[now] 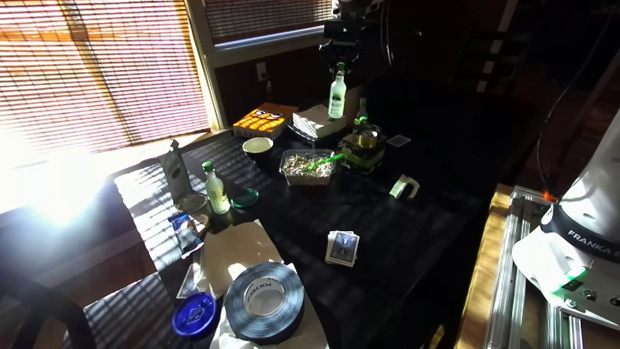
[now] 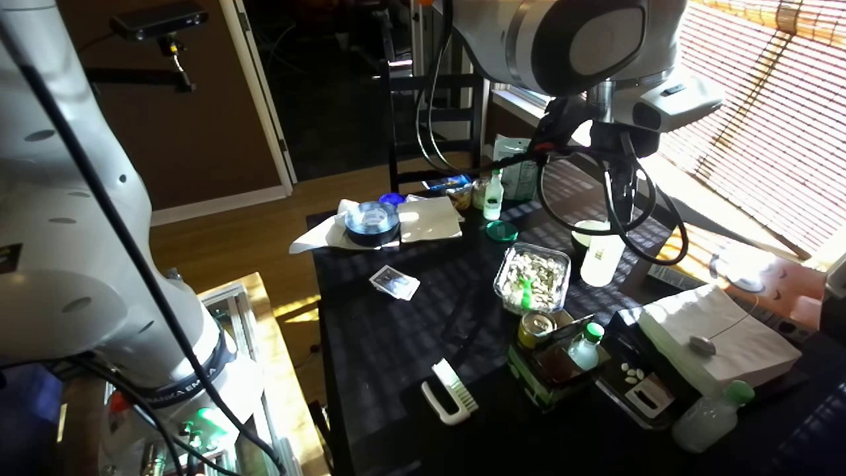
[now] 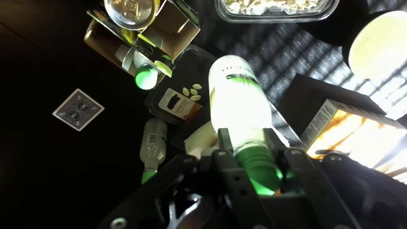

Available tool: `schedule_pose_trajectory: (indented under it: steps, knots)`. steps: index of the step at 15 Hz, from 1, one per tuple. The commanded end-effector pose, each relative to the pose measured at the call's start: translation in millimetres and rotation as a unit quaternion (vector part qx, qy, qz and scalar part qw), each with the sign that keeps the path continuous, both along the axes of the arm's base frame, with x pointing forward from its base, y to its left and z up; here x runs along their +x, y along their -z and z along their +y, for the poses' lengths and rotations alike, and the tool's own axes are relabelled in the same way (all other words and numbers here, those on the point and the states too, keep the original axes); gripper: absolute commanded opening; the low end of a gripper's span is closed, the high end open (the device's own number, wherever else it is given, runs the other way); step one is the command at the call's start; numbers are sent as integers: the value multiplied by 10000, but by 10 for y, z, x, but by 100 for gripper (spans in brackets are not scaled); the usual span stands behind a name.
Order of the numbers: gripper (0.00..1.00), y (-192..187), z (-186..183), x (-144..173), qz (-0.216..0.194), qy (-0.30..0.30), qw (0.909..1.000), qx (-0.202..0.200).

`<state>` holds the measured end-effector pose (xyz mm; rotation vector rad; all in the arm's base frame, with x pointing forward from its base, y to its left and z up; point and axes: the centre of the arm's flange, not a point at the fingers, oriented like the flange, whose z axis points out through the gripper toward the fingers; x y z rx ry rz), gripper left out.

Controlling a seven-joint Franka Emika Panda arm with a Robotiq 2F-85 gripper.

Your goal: Move one bottle to the right

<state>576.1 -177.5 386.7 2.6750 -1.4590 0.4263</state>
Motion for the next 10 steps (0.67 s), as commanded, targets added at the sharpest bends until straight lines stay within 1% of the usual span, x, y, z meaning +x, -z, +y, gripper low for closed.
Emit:
schedule_pose_trajectory:
  steps: [1, 4, 10]
  knots:
    - [7, 4, 111, -264, 142, -18, 9998, -134]
    - [7, 97, 136, -349, 269, 4, 9996, -52]
    - [7, 296, 133, -429, 457, 197, 9988, -39]
